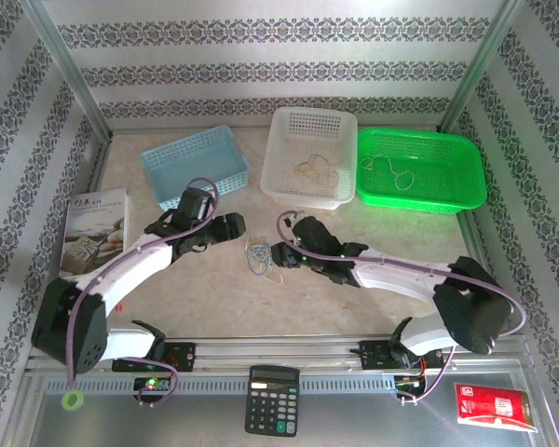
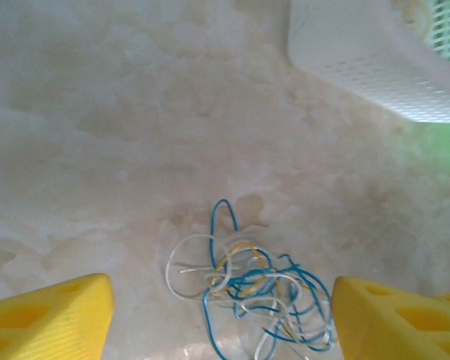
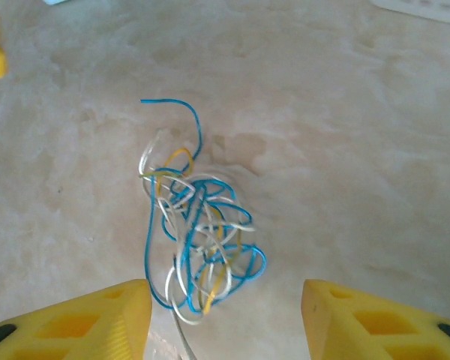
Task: Untangle the cables
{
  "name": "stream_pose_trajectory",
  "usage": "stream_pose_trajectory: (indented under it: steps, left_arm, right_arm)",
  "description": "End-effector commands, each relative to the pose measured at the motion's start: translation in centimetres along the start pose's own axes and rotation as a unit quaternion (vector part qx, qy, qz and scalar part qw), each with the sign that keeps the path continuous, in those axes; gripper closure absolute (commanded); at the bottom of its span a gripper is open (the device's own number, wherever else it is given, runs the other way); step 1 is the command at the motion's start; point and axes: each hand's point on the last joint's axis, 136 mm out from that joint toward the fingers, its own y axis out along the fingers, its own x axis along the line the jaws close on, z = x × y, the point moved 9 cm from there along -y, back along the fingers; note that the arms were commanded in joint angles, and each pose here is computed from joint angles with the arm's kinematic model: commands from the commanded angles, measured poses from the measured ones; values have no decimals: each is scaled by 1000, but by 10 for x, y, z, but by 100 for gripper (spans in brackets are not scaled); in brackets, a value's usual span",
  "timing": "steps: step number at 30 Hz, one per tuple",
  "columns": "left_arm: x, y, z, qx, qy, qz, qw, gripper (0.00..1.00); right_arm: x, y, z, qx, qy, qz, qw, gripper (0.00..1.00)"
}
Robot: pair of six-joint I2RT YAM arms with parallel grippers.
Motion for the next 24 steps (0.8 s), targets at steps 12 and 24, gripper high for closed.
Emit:
stream_pose_trajectory:
  steps: [12, 24]
  left_arm:
    - [-13, 65, -12, 59, 64, -38, 996, 37]
    - [-17, 91, -15, 77, 73, -49, 993, 61]
  right_arm:
    - [-24, -44, 17, -69, 66, 12, 995, 43]
    - [-34, -51, 26, -75, 82, 15, 994, 42]
